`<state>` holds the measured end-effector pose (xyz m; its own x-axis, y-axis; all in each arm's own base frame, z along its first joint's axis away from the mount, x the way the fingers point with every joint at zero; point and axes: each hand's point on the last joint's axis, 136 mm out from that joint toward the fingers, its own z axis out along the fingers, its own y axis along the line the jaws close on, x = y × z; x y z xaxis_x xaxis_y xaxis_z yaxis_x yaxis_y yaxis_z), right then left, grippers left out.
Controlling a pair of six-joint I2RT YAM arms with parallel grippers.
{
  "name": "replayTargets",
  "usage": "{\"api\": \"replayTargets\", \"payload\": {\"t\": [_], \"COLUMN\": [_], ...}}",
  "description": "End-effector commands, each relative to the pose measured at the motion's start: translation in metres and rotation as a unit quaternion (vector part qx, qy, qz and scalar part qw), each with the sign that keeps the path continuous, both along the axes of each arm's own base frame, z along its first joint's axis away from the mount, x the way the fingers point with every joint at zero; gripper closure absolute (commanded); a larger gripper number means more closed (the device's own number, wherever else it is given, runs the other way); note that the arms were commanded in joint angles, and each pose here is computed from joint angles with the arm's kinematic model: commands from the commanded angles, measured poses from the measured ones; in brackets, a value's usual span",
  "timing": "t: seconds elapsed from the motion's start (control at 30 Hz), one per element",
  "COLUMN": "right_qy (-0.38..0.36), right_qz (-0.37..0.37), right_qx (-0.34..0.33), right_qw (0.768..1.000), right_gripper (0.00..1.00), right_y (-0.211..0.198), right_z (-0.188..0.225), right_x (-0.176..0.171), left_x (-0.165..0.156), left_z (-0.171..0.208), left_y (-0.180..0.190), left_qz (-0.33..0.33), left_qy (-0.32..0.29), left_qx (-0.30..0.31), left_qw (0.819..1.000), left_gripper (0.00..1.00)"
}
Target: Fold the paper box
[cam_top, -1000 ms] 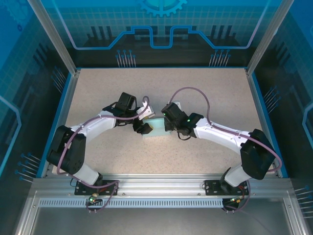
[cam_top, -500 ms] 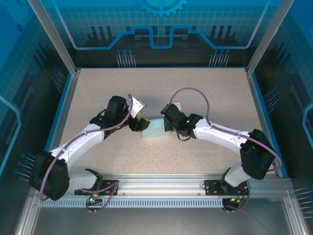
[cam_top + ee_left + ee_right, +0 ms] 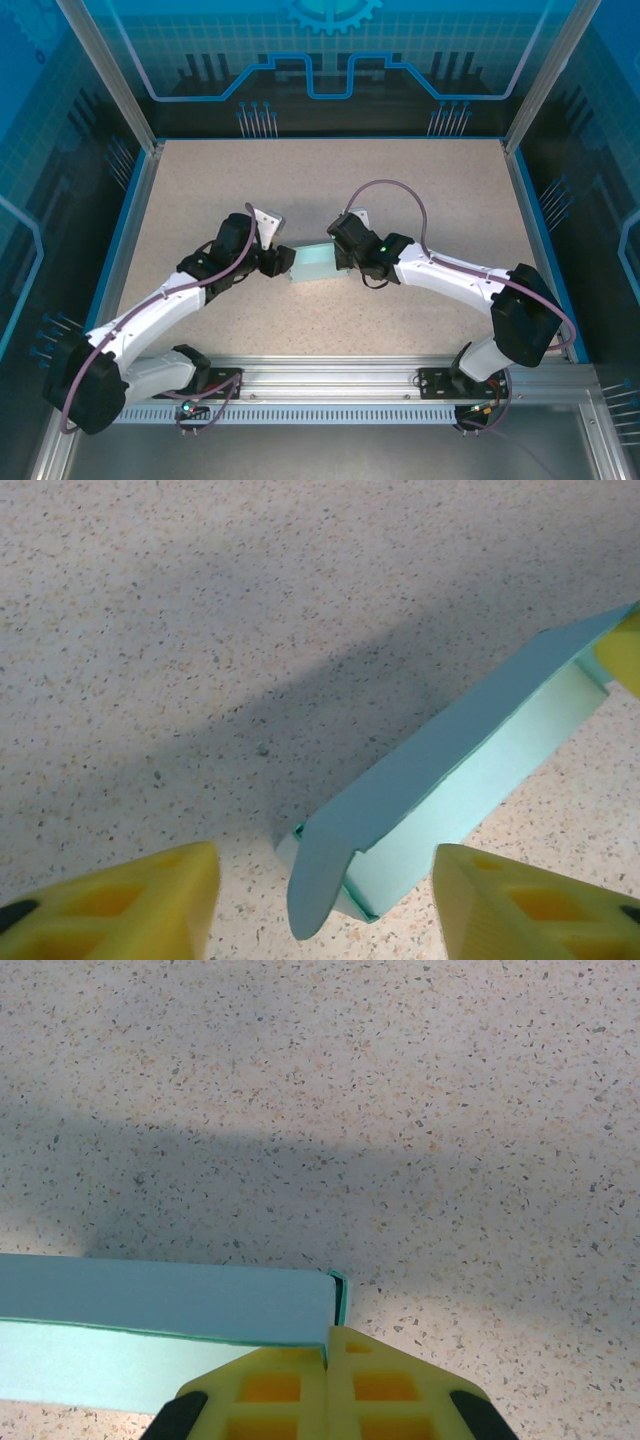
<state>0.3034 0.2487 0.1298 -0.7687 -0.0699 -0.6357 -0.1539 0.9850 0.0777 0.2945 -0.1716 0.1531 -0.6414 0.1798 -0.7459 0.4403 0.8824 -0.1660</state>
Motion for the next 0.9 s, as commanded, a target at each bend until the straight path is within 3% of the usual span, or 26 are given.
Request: {"api": "replayTargets", "payload": {"t": [0.0, 0.2, 0.5, 0.87], "right_qy": [0.015, 0.012, 0.014, 0.015], "right_qz": [0.006, 0.005, 0.009, 0.011], "right_qx": [-0.017, -0.019, -0.018, -0.019], "right_qw": [1.000, 1.000, 1.000, 1.000], "right_gripper": [1.00, 1.00, 1.00, 1.00], "right_y": [-0.0022, -0.0043, -0.0028, -0.0019], "right_z": [-0.0074, -0.0051, -0.0053, -0.0052], "right_x": [-0.0100, -0.0104, -0.0108, -0.0108], "left_x": [0.0007, 0.0035, 0.0061, 0.0087], "left_z": [-0.0105, -0.0159, -0.0160, -0.0125], "left_y": [0.0033, -0.0011, -0.0038, -0.0007], "left_qz": [0.005, -0.007, -0.009, -0.004], "left_qy": [0.016, 0.025, 0.022, 0.011], "left_qx": [0.024, 0.032, 0.027, 0.035], "left_qw": [1.000, 0.999, 0.999, 0.999], "left_gripper": [0.49, 0.65, 0.80, 0.71]}}
